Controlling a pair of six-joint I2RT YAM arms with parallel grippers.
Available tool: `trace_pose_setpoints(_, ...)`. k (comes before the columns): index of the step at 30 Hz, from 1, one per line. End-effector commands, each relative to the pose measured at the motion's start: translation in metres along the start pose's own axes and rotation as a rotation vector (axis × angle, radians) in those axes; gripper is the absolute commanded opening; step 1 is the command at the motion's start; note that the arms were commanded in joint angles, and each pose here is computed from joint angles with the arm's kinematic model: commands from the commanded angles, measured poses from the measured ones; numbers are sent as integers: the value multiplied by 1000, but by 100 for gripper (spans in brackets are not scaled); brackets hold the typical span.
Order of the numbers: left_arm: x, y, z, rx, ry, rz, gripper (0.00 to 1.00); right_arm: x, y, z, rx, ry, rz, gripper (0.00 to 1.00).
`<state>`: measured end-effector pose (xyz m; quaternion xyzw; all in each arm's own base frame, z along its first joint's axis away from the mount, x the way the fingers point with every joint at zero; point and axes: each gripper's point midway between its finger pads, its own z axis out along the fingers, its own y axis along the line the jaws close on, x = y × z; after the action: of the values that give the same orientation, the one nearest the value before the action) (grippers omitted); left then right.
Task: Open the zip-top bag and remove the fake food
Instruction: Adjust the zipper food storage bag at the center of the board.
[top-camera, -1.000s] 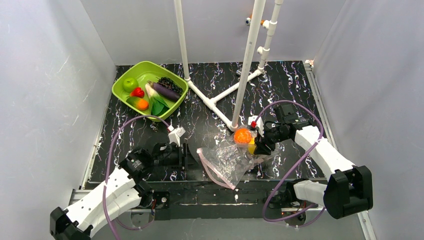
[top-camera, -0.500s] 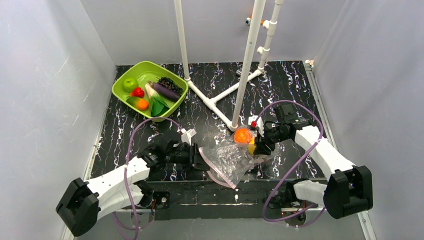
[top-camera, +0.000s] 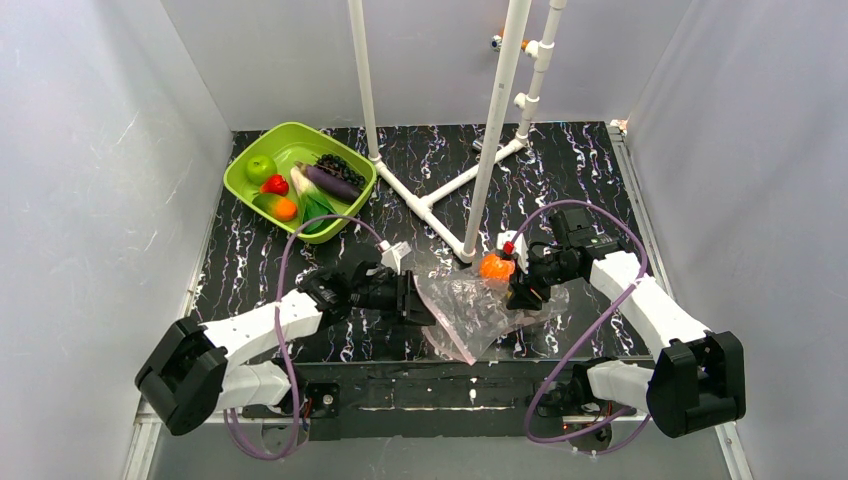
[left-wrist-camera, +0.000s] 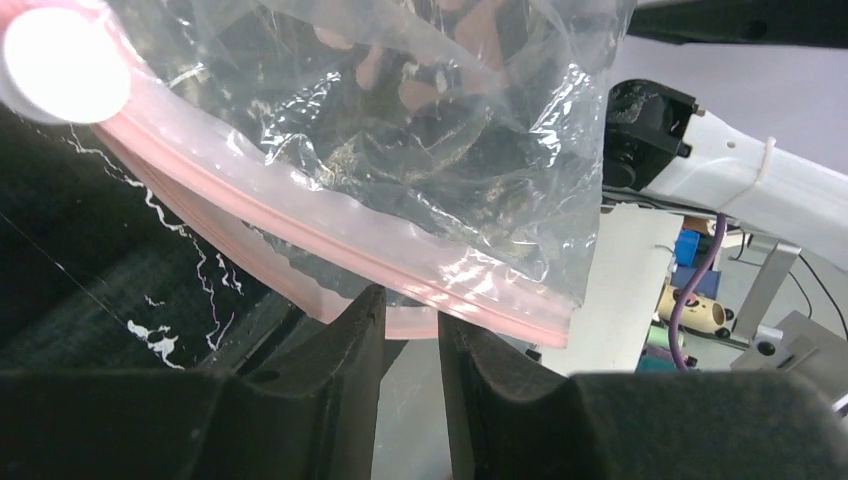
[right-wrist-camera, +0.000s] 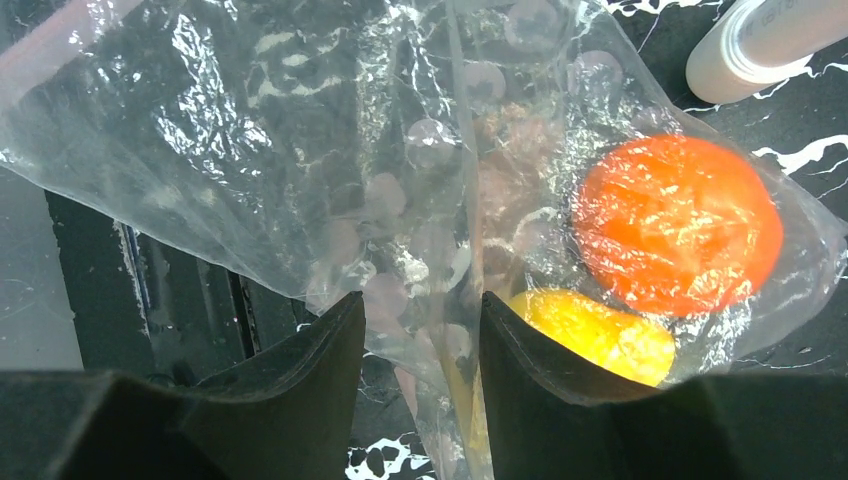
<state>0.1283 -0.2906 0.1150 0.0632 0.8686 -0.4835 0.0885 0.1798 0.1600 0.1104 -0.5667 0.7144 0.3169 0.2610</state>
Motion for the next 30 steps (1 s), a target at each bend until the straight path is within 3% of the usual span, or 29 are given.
trace_pose_setpoints(1, -19, -6, 3, -23, -57, 48, 24, -12, 6, -6, -15, -41, -10, 52)
trace_pose_setpoints(7, -54, -4, 4, -87, -213, 45, 24, -32, 13, -16, -43, -117, -1, 52)
trace_pose_setpoints(13, -69, -3, 23, -68, -218, 21, 24, -57, 5, -43, 22, -249, 38, 53)
trace_pose_setpoints(21, -71, -4, 37, -22, -192, 15, 24, -23, -75, -49, 356, -99, 252, 55)
trace_pose_setpoints(30, -69, 4, 47, -22, -167, 6, 27, 2, -113, -35, 413, -5, 470, 56)
